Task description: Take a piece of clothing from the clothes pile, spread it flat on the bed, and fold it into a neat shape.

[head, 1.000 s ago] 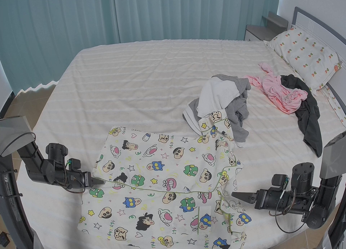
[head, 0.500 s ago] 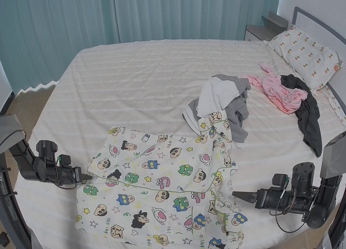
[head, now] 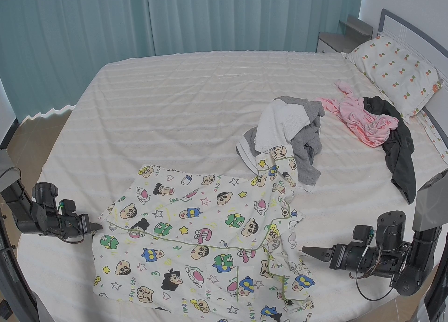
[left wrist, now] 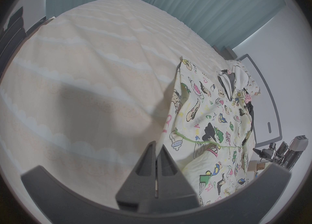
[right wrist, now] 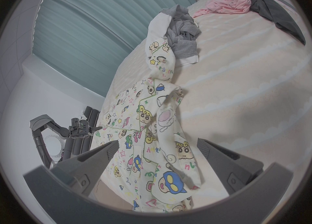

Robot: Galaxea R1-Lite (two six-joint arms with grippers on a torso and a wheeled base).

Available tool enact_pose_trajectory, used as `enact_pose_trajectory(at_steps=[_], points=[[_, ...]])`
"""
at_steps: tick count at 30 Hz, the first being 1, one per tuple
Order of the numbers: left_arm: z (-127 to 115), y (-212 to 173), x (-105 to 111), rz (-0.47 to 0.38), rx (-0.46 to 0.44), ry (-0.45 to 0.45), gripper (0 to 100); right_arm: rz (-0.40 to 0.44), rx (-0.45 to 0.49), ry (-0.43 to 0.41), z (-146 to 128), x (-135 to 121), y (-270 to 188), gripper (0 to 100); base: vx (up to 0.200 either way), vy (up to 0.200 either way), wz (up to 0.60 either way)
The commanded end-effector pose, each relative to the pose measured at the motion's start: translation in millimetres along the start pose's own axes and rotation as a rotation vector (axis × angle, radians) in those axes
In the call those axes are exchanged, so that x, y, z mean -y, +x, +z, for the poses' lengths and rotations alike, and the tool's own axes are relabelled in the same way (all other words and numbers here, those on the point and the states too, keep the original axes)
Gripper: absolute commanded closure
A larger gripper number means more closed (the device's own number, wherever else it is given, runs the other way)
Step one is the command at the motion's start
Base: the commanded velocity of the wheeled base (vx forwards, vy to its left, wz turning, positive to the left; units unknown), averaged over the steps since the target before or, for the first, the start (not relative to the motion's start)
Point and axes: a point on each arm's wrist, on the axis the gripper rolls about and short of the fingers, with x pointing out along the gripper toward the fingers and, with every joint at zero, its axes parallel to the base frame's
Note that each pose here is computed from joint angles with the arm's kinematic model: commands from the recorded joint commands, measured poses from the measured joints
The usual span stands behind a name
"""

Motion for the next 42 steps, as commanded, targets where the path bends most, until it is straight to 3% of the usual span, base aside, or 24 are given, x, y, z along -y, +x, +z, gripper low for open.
enact_pose_trajectory(at_steps=[1,20,25,39,40,42], points=[[0.6,-7.2,-8.9,0.018,0.019,-0.019,100,-0.011,-0.014,0.003,-3.4,2.6,0.9,0,0.0,0.0,0.0],[0.8,-34.2,-42.6,0.065,0.09,-0.075,100,-0.016,-0.023,0.015,-2.5,13.3,36.7,0,0.0,0.0,0.0],[-1.4,-35.1,-45.3,0.068,0.088,-0.084,100,0.002,-0.016,0.01,0.6,13.9,47.8,0,0.0,0.0,0.0],[-7.4,-35.3,-39.8,0.024,0.073,-0.091,100,0.003,-0.12,0.028,-1.5,15.7,70.0,0,0.0,0.0,0.0],[-7.4,-35.3,-39.8,0.024,0.073,-0.091,0,0.005,-0.124,0.026,-2.5,15.0,70.4,0,0.0,0.0,0.0],[-7.3,-34.9,-40.1,0.024,0.073,-0.091,0,0.014,-0.127,0.02,-3.2,12.4,72.5,0,0.0,0.0,0.0]])
